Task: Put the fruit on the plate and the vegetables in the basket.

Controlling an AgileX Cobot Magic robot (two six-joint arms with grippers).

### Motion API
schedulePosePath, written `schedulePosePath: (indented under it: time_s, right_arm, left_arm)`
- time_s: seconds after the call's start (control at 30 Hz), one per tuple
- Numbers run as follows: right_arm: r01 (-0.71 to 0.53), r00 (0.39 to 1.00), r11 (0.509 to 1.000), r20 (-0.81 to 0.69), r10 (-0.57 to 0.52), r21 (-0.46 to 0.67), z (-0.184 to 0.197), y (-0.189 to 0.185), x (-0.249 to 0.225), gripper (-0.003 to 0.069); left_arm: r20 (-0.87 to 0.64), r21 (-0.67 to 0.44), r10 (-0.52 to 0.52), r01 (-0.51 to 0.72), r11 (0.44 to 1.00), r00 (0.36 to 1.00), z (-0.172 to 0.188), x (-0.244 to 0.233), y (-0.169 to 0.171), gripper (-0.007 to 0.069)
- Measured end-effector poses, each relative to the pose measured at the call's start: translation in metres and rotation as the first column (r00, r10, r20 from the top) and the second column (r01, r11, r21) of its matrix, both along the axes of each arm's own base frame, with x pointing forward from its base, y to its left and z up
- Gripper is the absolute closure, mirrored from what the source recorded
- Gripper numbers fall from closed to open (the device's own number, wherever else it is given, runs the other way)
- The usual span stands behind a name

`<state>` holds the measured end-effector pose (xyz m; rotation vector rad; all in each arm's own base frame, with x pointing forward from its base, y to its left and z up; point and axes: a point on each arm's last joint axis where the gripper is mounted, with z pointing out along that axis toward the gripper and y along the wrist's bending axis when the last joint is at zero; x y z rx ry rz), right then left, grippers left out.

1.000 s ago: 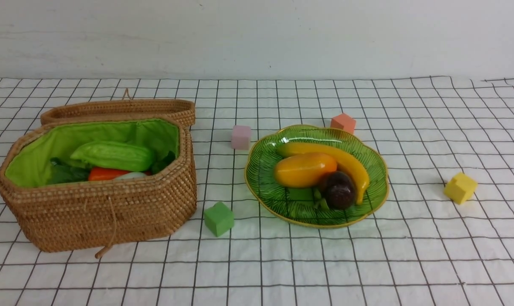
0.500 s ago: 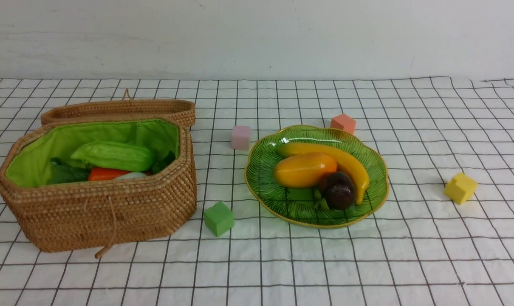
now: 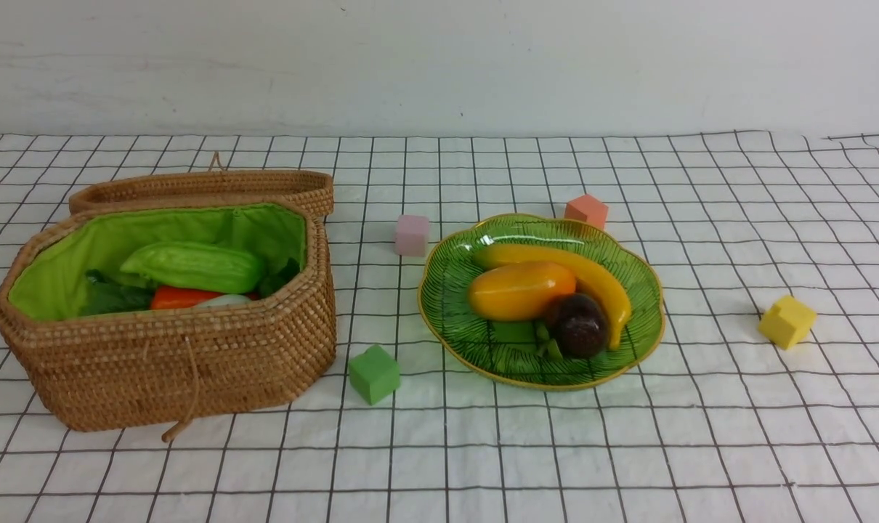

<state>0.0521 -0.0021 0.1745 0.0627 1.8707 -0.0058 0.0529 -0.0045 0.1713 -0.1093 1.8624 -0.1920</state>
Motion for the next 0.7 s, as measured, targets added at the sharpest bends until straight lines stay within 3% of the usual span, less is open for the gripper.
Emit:
schedulePosePath:
  time_s: [0.7]
  right_arm:
    - [0.0,1.0,1.0,0.0,0.0,0.001,0.0,0.0,0.0,0.0609]
  left_arm:
    - [0.0,0.0,0.0,0.0,1.0,1.0,0.0,0.0,0.0,0.0387]
